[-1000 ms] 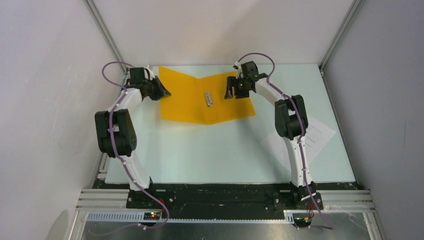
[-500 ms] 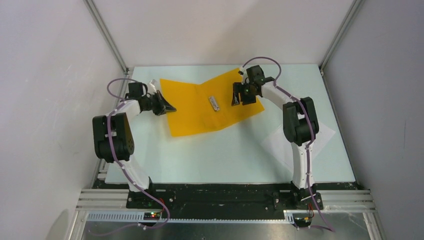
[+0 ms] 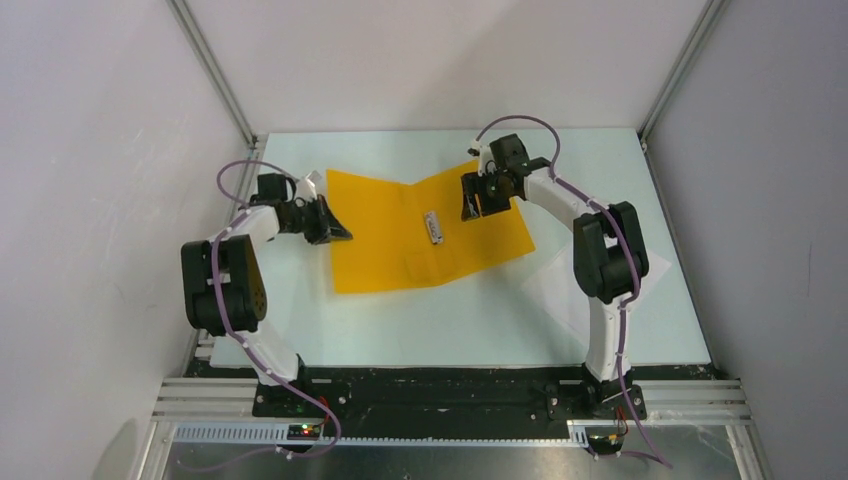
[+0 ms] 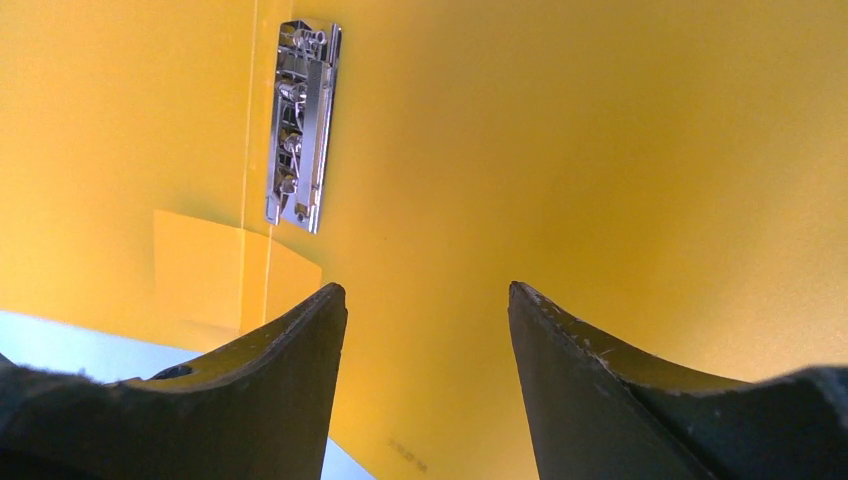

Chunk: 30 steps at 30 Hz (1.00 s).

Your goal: Put the files into the folder

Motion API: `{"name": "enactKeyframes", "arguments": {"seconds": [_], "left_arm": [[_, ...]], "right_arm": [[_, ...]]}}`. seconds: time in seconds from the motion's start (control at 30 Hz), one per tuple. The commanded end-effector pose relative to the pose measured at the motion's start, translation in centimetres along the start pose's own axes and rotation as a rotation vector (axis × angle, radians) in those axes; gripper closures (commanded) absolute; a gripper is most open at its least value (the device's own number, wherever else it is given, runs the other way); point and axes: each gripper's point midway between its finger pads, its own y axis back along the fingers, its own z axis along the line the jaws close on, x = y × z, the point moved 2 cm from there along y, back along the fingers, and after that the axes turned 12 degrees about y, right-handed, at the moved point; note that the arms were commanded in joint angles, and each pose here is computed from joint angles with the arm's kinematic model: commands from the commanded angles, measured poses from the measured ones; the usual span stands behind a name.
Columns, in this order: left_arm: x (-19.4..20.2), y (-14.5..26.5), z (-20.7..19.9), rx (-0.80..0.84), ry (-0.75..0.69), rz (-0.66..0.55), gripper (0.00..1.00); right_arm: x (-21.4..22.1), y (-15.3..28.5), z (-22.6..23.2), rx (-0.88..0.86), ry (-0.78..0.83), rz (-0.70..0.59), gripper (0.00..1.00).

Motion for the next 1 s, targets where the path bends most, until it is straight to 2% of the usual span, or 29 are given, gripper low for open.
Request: {"name": "enactKeyframes", "arguments": {"seconds": [0.0,0.03,0.07,0.13,0.17,0.2,0.27,0.33,0.4,0.5,0.57,0.63,0.77,0.97], "left_arm": [[-3.1,1.4,-1.4,-0.027,-0.108,-0.072,0.79],[-3.4,1.5,-1.3,-0.048,-0.108,-0.082,0.64],[-3.9,1.9,-1.7,-0.065,-0.102,-0.093,0.59],[-5.8,3.7,-2.0,-0.17,-0.11,-0.184,0.41],[-6.5,4.4,-2.3,-0.194,-0.117,-0.217,0.38],[-8.1,6.1,-3.5,-0.235,-0.142,-0.298,0.32],[-10.8,8.7,-5.9,-0.263,-0.175,-0.423,0.26],[-13.4,10.6,-9.9,-0.231,-0.221,-0.522,0.25],[-15.0,11.0,-14.5,-0.161,-0.284,-0.568,0.24],[-14.4,7.7,-21.4,-0.013,-0.354,-0.51,0.24],[-13.5,4.4,-23.3,0.038,-0.323,-0.444,0.25],[-12.2,0.6,-23.0,0.025,-0.279,-0.371,0.29],[-9.9,-5.8,-17.0,-0.174,-0.174,-0.304,0.3],[-7.3,-10.9,-13.9,-0.232,-0.126,-0.188,0.37]], "right_arm": [[0.2,0.0,-0.7,0.008,0.033,-0.004,0.36],[0.5,-0.2,-1.0,0.011,0.028,0.002,0.38],[0.9,-0.6,-1.2,0.013,0.023,0.013,0.38],[1.3,-1.0,-1.5,0.013,0.014,0.024,0.4],[1.4,-1.2,-1.6,0.012,0.012,0.028,0.4],[1.4,-1.3,-1.6,0.01,0.012,0.026,0.4],[1.3,-1.4,-1.6,0.01,0.015,0.023,0.41],[1.1,-1.5,-1.5,0.01,0.02,0.015,0.4],[0.8,-1.7,-1.4,0.01,0.026,0.009,0.4],[0.6,-2.2,-1.5,0.011,0.03,0.01,0.4],[0.4,-2.4,-1.8,0.021,0.03,0.009,0.4],[0.2,-2.4,-2.0,0.03,0.031,0.005,0.4],[0.2,-2.3,-1.9,0.032,0.033,0.003,0.4],[0.4,-2.4,-1.8,0.024,0.032,0.007,0.4]]}}
